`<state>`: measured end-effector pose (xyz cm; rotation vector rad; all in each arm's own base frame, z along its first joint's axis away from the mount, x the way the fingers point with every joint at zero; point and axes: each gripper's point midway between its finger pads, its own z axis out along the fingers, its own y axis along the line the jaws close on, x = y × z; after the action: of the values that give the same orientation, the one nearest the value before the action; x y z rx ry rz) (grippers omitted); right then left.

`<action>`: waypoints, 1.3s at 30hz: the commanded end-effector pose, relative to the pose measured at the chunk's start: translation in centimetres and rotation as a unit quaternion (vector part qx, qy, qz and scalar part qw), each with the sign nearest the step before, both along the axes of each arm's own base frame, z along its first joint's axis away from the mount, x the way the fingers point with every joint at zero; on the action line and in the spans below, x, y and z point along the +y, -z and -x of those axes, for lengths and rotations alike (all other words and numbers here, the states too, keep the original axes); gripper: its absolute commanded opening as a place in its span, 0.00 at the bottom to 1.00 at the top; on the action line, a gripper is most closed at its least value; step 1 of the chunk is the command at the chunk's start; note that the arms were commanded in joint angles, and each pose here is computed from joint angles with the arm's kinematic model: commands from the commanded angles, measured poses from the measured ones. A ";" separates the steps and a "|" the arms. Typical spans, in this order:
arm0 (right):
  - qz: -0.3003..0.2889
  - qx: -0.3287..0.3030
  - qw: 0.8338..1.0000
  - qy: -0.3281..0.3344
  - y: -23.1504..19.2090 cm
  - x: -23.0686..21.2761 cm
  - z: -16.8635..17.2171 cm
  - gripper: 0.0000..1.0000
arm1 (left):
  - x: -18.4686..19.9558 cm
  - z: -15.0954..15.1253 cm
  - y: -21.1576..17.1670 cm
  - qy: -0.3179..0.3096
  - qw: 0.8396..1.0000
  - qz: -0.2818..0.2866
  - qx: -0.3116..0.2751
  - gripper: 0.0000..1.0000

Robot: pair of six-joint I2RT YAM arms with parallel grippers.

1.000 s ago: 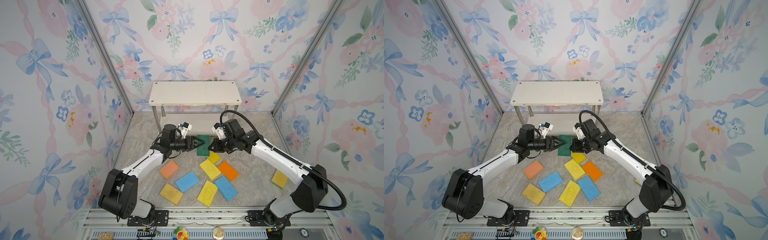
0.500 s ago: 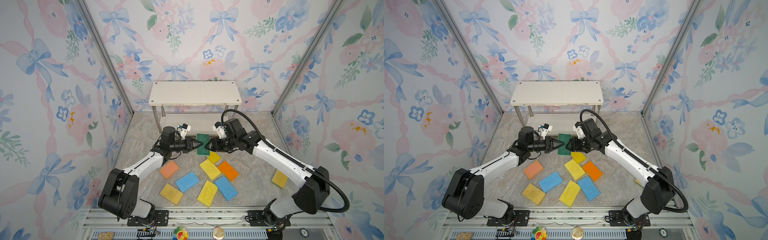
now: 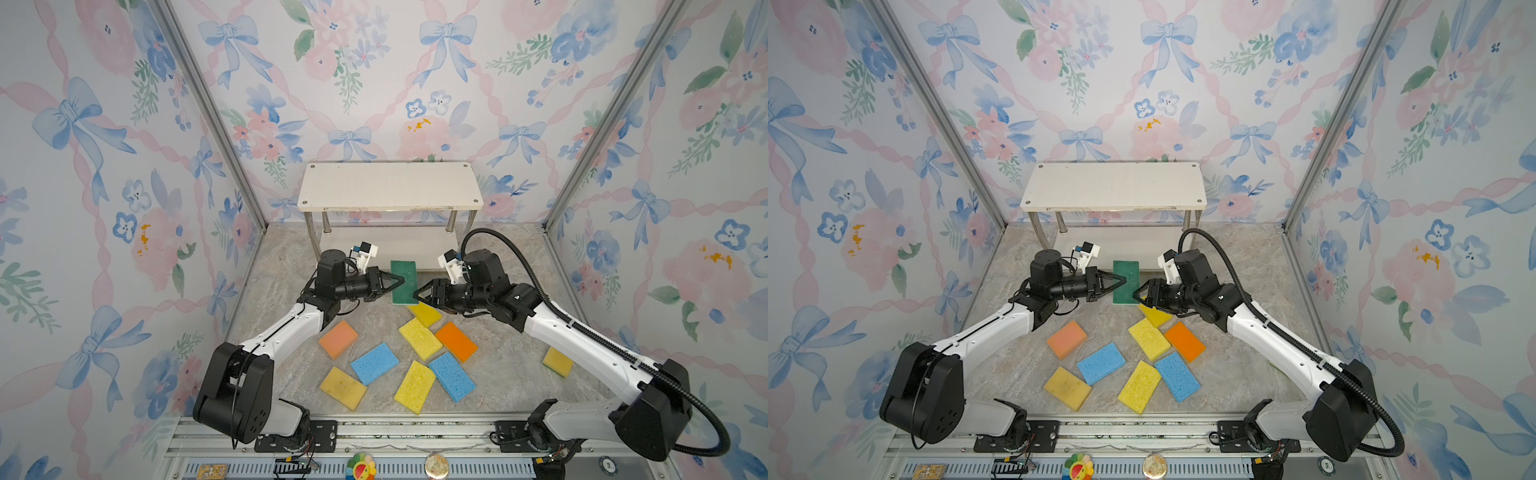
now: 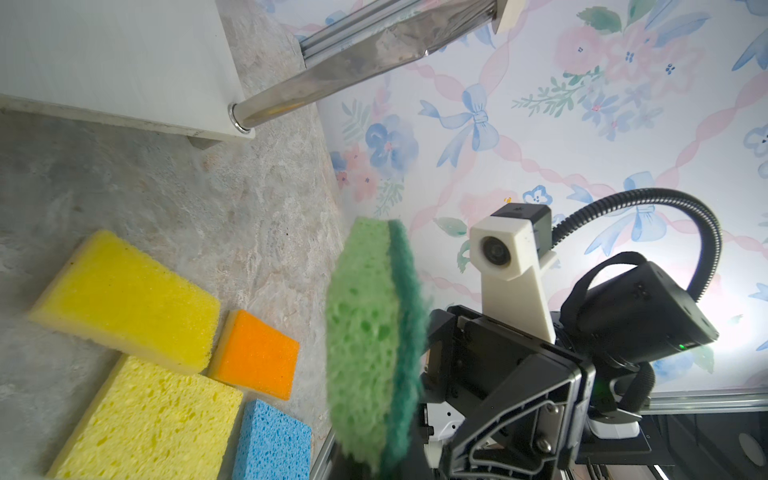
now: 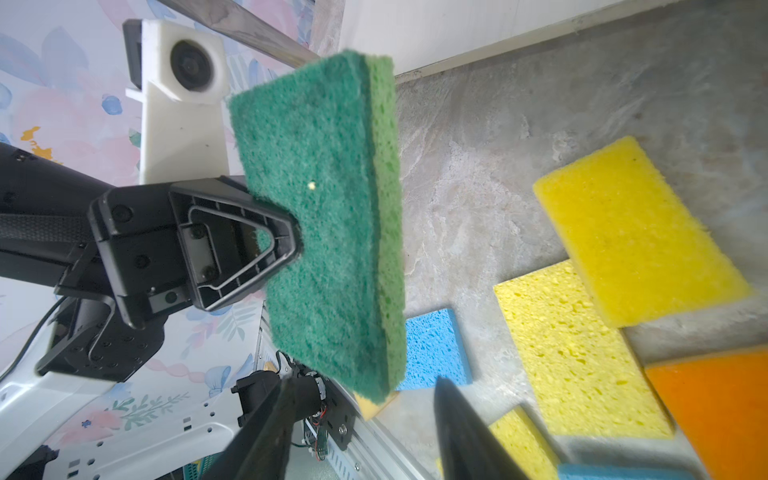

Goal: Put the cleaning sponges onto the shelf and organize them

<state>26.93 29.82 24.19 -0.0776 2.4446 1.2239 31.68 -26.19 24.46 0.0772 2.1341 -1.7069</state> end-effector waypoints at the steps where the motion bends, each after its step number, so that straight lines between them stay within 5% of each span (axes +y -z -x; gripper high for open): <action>1: -0.026 0.001 1.000 -0.004 -0.4 1.0 0.0 0.54 | 0.1 0.3 -2.6 0.006 0.999 0.019 -0.030 0.00; 22: -0.036 0.014 0.999 0.000 0.7 2.3 0.1 0.50 | 0.2 0.2 -3.0 0.004 0.999 0.029 -0.028 0.00; 39: -0.028 0.013 0.999 0.010 1.0 2.2 -0.1 0.30 | 0.4 -0.3 -2.3 0.004 0.999 0.025 -0.022 0.00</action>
<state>27.03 31.64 24.03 -0.0171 2.4124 1.3058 31.83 -25.79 25.76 0.0710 2.0925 -1.7297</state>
